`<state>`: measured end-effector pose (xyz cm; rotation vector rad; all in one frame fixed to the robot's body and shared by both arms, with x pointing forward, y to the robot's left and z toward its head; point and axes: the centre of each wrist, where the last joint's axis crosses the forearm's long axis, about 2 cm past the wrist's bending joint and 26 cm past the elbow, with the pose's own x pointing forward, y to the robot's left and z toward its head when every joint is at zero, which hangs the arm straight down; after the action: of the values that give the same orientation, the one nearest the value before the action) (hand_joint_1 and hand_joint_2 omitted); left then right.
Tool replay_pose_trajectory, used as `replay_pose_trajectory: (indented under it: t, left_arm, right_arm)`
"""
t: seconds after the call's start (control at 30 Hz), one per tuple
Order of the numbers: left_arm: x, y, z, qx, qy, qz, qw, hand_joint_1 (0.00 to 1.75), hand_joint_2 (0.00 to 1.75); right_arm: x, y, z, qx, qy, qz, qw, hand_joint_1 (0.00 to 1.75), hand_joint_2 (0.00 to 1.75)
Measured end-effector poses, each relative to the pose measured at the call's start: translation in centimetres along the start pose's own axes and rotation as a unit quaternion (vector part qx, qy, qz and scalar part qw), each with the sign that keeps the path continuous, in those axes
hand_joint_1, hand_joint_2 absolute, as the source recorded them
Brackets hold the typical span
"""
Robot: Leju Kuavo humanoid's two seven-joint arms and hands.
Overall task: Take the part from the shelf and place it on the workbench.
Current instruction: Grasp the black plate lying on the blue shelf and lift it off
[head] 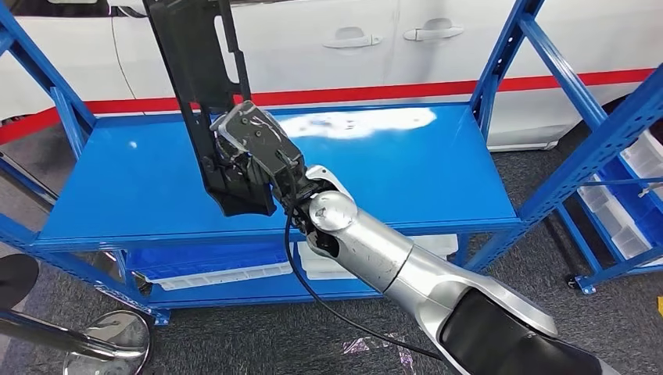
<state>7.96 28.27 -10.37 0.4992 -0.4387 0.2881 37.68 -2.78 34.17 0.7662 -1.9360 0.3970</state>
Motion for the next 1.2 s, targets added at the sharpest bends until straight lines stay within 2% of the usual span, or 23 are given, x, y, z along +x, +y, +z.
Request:
replay_pose_trajectory:
  t: [1.2]
  left_arm:
    - [-0.3,0.5,-0.2,0.018,0.016,0.015,1.0,0.0,1.75]
  right_arm:
    - [0.1,1.6,-1.6,0.021,0.006,0.005,1.0,1.75,1.75]
